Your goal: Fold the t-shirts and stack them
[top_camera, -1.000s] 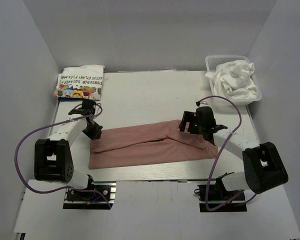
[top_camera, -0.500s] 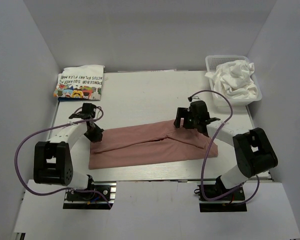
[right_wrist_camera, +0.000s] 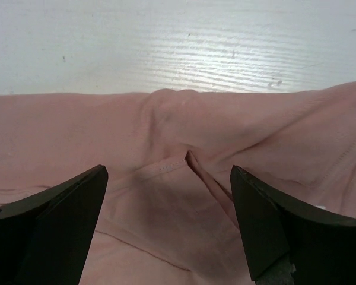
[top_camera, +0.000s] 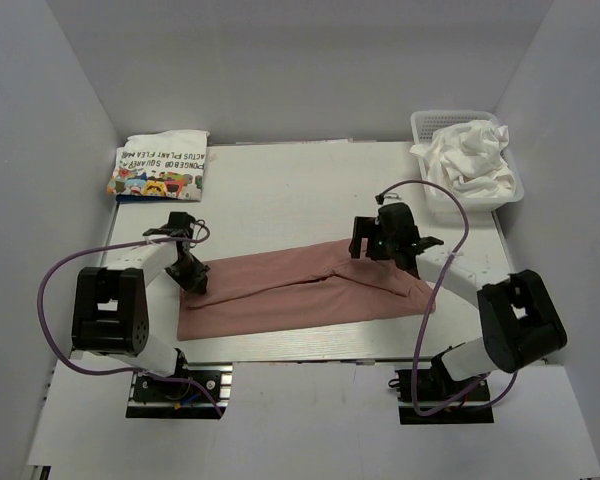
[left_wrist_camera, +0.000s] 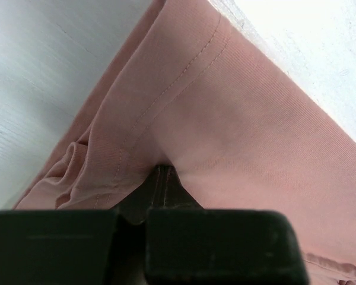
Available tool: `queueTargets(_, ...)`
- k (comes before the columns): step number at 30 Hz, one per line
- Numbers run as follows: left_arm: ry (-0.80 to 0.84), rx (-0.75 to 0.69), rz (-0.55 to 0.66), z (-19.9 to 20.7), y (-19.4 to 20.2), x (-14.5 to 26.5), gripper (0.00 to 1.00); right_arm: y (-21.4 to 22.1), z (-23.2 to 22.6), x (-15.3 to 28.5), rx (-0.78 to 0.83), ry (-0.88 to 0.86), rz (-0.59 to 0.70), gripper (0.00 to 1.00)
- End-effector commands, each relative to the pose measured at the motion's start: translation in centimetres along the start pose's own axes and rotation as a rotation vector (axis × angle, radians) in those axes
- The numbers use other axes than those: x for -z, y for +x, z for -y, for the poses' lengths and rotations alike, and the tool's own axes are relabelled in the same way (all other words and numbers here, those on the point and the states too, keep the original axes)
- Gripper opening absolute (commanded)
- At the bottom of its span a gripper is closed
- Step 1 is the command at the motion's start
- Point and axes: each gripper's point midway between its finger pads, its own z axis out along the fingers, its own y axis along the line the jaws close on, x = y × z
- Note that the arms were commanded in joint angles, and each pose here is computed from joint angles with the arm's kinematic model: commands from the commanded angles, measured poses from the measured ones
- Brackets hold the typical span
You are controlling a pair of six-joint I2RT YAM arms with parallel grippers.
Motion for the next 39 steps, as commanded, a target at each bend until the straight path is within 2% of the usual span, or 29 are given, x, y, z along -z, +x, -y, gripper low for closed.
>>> queueTargets(1,-0.098,-0.011,-0.056,-2.4,2.0,-3.0,0.00,-1.6,1.1,1.6,0.002,0.084,0.073,0.90)
queueTargets(5,-0.094,-0.009,-0.023,-2.5,1.5,-2.2,0.00,-2.4,0.4,2.5,0.015,0.055,0.101,0.90)
queueTargets(11,-0.087,0.003,0.023,-2.5,0.7,-1.0,0.00,-0.5,-2.5,1.8,0.053,-0.080,0.038,0.87)
queueTargets(15,-0.088,0.004,0.046,-2.2,-0.1,-0.6,0.00,1.3,-1.8,0.2,0.045,-0.040,-0.026,0.85)
queueTargets(19,-0.078,0.008,0.078,-1.8,-1.0,0.4,0.00,0.9,0.1,-1.2,0.023,0.080,-0.016,0.85)
queueTargets(23,-0.076,0.010,0.096,-1.9,-1.2,0.8,0.00,0.8,0.3,-2.1,0.041,0.087,-0.013,0.85)
queueTargets(27,-0.091,0.018,0.097,-2.3,-1.3,0.8,0.00,1.5,-1.5,-2.0,0.040,-0.010,-0.056,0.66)
queueTargets(28,-0.091,0.018,0.097,-2.3,-1.3,0.8,0.00,1.6,-1.9,-1.8,0.034,-0.028,-0.056,0.53)
queueTargets(30,-0.091,0.018,0.097,-2.3,-1.3,0.8,0.00,2.2,-2.4,-1.1,0.019,-0.068,-0.063,0.44)
queueTargets(32,-0.091,0.018,0.097,-2.3,-1.3,0.8,0.00,1.8,-2.4,-0.4,0.012,-0.067,-0.040,0.46)
queueTargets(33,-0.091,0.018,0.097,-2.3,-1.3,0.8,0.00,2.2,-1.8,-0.3,0.007,-0.039,-0.040,0.49)
queueTargets(34,-0.091,0.018,0.097,-2.3,-1.3,0.8,0.00,2.1,-1.6,-0.1,0.004,-0.032,-0.037,0.57)
queueTargets(36,-0.091,0.018,0.097,-2.3,-1.3,0.8,0.00,1.9,-1.6,0.2,0.010,-0.024,-0.024,0.57)
queueTargets(39,-0.091,0.018,0.097,-2.3,-1.3,0.8,0.00,2.3,-1.1,0.5,0.010,-0.002,-0.043,0.70)
